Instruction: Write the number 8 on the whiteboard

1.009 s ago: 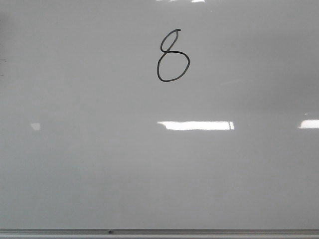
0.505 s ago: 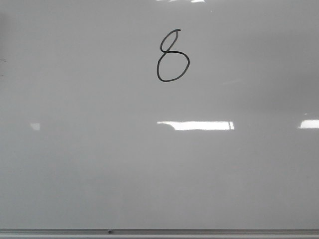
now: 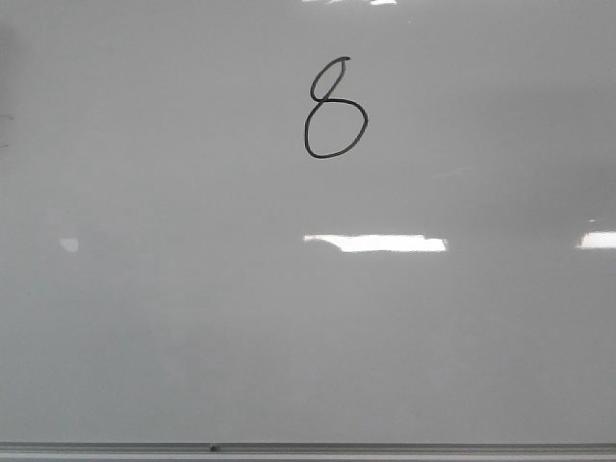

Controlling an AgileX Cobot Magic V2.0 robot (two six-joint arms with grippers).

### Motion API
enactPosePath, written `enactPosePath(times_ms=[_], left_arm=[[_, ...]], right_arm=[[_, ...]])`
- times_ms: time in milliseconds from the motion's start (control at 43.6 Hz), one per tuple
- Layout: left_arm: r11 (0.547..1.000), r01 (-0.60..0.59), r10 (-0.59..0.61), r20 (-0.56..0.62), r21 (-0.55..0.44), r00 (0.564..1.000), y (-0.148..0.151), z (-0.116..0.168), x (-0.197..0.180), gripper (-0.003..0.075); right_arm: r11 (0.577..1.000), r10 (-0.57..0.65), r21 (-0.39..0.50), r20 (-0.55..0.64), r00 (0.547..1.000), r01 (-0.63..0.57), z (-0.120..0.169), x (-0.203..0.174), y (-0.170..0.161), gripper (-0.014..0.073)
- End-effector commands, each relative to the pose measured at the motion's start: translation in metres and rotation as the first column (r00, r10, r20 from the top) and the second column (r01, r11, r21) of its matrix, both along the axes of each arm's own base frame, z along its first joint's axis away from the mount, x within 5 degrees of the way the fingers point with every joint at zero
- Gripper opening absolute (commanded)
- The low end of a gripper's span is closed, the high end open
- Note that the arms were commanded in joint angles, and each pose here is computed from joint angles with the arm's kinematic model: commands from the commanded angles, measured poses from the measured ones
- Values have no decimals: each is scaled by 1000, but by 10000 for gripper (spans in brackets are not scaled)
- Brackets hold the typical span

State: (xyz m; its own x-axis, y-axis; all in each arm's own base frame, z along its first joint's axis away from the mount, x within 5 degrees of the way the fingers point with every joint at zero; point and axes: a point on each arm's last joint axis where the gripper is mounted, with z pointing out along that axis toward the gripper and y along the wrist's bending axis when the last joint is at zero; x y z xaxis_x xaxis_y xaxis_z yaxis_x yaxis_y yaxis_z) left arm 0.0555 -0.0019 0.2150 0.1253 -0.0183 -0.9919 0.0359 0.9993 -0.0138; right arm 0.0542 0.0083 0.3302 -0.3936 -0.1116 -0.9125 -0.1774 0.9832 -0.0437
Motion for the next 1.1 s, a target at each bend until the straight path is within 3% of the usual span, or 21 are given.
enactPosePath(times_ms=[0, 184, 344, 574, 826, 1078], left_arm=[[1000, 1, 1, 86, -19, 996, 0, 4, -2, -21], [1000, 1, 1, 86, -19, 996, 0, 4, -2, -21], [1000, 1, 1, 86, -19, 996, 0, 4, -2, -21], [1000, 1, 1, 86, -19, 996, 0, 4, -2, -20], [1000, 1, 1, 86, -19, 996, 0, 4, -2, -21], [1000, 1, 1, 86, -19, 996, 0, 4, -2, -21]], right_arm=[[999, -52, 13, 226, 973, 50, -4, -2, -3, -106], [992, -127, 39, 392, 911, 122, -51, -6, -7, -106], [987, -156, 48, 447, 881, 150, -88, -6, -9, -106], [978, -205, 70, 509, 836, 197, -120, 0, -12, -106], [978, -209, 94, 548, 810, 188, -116, 0, -11, -106], [976, -220, 131, 542, 811, 177, -116, 0, -11, -106]])
